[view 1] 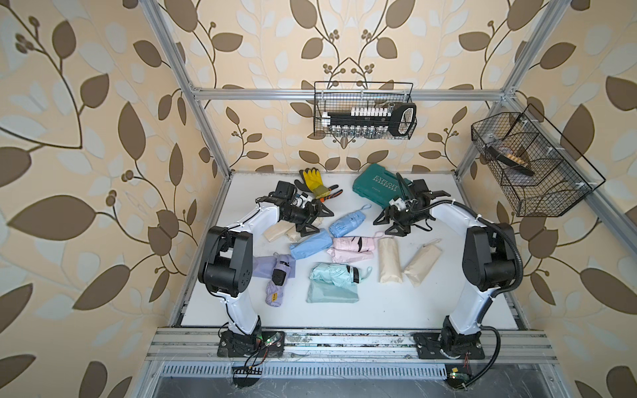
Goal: Take umbrellas out of sleeves
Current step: Place the umbrella in the umbrella sleeve, then pick up the umbrella from the center of the board, then place the umbrella at the center of the board.
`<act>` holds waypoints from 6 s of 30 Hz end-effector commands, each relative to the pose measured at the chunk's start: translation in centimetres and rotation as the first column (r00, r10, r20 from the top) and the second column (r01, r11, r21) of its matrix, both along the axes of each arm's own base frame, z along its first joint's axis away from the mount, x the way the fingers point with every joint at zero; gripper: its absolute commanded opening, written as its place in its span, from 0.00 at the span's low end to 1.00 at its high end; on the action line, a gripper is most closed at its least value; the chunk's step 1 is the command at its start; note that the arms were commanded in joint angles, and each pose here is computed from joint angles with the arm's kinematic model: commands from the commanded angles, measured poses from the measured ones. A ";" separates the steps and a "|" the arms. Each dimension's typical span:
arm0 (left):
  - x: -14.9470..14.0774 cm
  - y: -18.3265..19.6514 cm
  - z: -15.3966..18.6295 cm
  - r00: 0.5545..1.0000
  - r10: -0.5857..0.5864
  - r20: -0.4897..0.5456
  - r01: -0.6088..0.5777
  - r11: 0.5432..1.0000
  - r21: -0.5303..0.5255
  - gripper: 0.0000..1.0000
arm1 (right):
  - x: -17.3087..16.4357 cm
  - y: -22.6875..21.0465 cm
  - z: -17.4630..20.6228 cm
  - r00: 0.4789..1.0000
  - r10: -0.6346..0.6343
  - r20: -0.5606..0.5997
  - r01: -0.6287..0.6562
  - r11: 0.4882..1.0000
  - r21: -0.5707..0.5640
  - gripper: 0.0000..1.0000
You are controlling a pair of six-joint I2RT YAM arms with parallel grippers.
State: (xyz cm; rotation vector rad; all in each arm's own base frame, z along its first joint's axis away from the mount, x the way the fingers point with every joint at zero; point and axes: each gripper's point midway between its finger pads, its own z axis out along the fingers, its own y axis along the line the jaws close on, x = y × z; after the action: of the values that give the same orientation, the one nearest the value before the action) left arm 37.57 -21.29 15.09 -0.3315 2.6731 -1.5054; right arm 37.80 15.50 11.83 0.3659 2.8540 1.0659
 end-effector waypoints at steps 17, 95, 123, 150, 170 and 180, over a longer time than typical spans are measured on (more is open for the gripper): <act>-8.4 -6.7 2.2 0.957 -0.282 0.069 0.276 0.957 0.085 0.99 | -10.7 -5.3 -0.3 0.994 0.015 -0.106 -0.044 0.960 -0.277 0.75; -15.8 -19.5 -14.7 0.549 -0.817 -0.176 0.608 0.246 0.755 0.07 | -12.5 -10.2 8.8 0.945 -0.264 0.193 0.296 0.941 -0.164 0.79; -11.3 -14.4 2.2 0.411 -0.858 0.308 0.274 0.438 0.856 0.07 | -9.1 -7.4 10.5 0.962 -0.236 0.136 0.229 0.971 0.067 0.76; -14.6 -12.3 6.1 0.284 -0.806 0.519 0.271 0.586 0.763 0.05 | -9.9 0.2 10.9 0.993 0.007 0.117 -0.039 0.960 0.278 0.49; -16.1 -13.4 6.5 0.284 -0.805 0.521 0.377 0.593 0.711 0.05 | -11.0 1.8 12.3 0.982 0.080 0.169 -0.139 0.917 0.374 0.39; -16.1 -13.5 6.9 0.305 -0.792 0.529 0.395 0.610 0.687 0.05 | -12.5 2.6 12.6 0.976 0.120 0.182 -0.185 0.898 0.399 0.38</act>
State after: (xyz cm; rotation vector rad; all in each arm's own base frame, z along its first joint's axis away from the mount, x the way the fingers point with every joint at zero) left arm 20.07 -33.39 18.56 1.3582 2.3020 -0.5990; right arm 26.91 17.37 23.72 0.1400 2.5583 1.5764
